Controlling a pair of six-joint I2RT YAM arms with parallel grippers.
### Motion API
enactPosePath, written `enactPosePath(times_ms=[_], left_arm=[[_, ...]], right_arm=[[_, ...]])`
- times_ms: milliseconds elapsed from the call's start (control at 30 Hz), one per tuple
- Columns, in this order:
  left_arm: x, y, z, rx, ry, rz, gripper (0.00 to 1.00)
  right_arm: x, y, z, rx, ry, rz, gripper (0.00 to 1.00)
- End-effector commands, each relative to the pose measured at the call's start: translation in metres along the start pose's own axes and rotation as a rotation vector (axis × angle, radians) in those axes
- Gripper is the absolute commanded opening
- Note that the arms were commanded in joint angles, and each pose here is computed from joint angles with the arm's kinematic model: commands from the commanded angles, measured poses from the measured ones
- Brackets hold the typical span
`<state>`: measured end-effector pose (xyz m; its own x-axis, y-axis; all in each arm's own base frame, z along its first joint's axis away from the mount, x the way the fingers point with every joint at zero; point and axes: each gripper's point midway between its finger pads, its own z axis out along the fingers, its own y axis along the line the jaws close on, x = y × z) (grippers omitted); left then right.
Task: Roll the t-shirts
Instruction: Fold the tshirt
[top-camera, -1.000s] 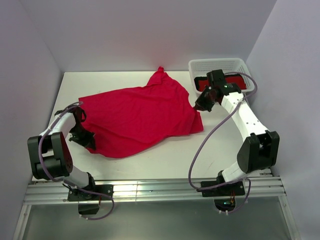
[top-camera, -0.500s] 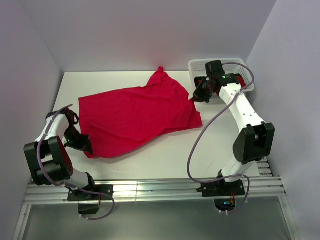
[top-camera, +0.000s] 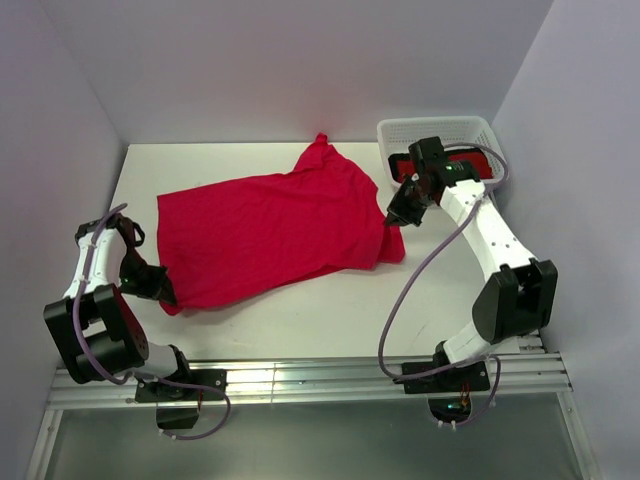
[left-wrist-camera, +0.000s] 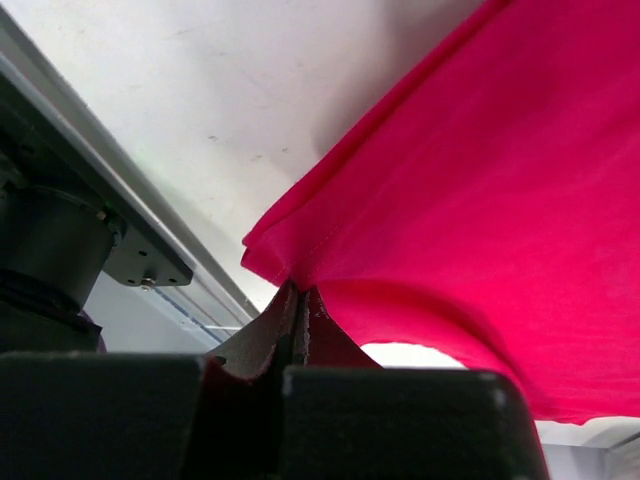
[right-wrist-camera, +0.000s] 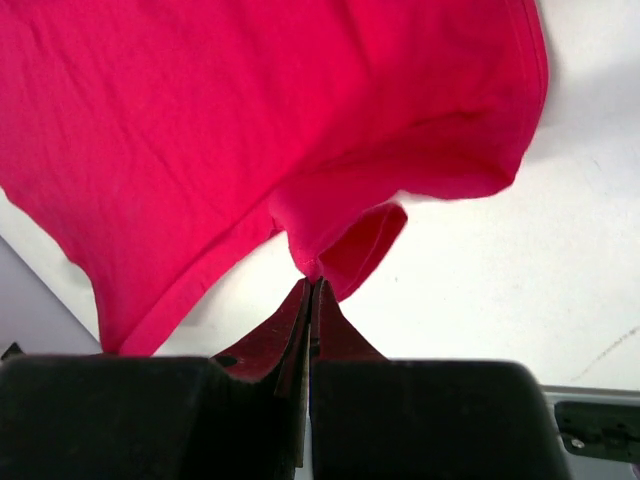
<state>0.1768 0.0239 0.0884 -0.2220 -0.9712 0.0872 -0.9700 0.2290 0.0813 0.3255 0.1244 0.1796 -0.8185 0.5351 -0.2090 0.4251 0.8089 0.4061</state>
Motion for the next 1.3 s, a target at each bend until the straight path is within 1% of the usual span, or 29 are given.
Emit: enactPosePath(times_ms=[0, 267, 467, 500, 667, 800, 933, 1267], left_arm=[[0.004, 0.017, 0.002, -0.030, -0.006, -0.004, 0.00], [0.013, 0.031, 0.016, -0.047, 0.005, 0.014, 0.00], [0.010, 0.026, 0.018, -0.045, 0.005, 0.024, 0.00], [0.004, 0.029, 0.019, -0.071, -0.019, 0.024, 0.00], [-0.006, 0.021, 0.015, -0.065, -0.029, 0.014, 0.01], [-0.012, 0.015, 0.015, -0.072, -0.014, -0.006, 0.00], [-0.020, 0.003, 0.009, -0.054, -0.021, -0.012, 0.00], [-0.027, -0.011, 0.011, -0.063, 0.000, -0.028, 0.00]], right_arm=[[0.009, 0.001, -0.027, -0.038, -0.033, -0.020, 0.00], [0.018, -0.009, -0.041, -0.041, -0.056, -0.024, 0.00], [0.004, 0.003, -0.048, -0.049, -0.088, -0.039, 0.00], [0.001, 0.005, -0.048, -0.049, -0.091, -0.040, 0.00], [-0.015, 0.021, -0.048, -0.064, -0.101, -0.052, 0.00], [-0.024, 0.029, -0.045, -0.066, -0.103, -0.059, 0.00], [-0.032, 0.037, -0.035, -0.067, -0.094, -0.060, 0.00], [-0.046, 0.052, -0.020, -0.082, -0.083, -0.060, 0.00]])
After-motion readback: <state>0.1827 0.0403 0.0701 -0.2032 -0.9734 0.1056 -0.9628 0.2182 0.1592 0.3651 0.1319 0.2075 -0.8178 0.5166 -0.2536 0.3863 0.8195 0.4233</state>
